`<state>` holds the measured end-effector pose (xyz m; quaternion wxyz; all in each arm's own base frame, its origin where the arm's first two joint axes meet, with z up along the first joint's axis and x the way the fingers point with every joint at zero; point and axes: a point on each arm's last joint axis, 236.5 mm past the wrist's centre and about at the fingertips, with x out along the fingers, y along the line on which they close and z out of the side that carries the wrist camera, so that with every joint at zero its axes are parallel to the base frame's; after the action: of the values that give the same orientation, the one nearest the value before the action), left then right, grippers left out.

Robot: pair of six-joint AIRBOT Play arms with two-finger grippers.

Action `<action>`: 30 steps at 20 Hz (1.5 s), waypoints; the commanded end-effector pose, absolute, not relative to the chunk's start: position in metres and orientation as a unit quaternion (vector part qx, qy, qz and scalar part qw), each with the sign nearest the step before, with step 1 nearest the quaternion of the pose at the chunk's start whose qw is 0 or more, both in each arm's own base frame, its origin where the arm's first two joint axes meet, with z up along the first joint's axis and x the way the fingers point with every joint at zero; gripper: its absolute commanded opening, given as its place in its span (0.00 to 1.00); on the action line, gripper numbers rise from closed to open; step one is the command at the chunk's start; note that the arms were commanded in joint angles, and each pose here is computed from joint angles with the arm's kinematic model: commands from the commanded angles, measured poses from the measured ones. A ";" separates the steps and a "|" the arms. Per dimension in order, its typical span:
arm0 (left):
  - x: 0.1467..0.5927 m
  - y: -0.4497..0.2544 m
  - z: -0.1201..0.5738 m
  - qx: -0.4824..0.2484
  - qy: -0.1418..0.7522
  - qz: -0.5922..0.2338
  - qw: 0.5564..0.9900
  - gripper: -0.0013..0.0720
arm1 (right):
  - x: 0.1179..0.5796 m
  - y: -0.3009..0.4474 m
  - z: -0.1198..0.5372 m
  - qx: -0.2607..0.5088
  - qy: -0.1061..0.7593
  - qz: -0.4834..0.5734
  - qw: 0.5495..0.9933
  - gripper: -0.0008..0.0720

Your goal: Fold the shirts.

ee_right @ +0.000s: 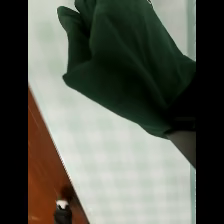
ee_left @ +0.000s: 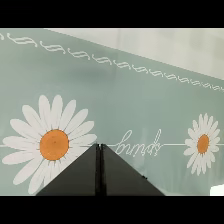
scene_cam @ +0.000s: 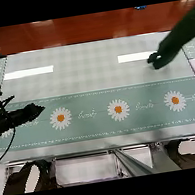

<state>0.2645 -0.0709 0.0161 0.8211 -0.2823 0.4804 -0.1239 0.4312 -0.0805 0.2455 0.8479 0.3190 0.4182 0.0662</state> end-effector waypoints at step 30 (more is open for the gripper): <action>0.399 -0.056 0.195 -0.293 0.277 -0.162 0.901 0.04 | 0.387 -0.136 0.326 0.379 0.149 -0.020 0.913 0.05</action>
<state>0.3625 -0.0389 0.1256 0.8975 -0.2669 0.3328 -0.1115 0.2832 -0.2086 0.2350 0.8214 0.4465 0.2996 -0.1903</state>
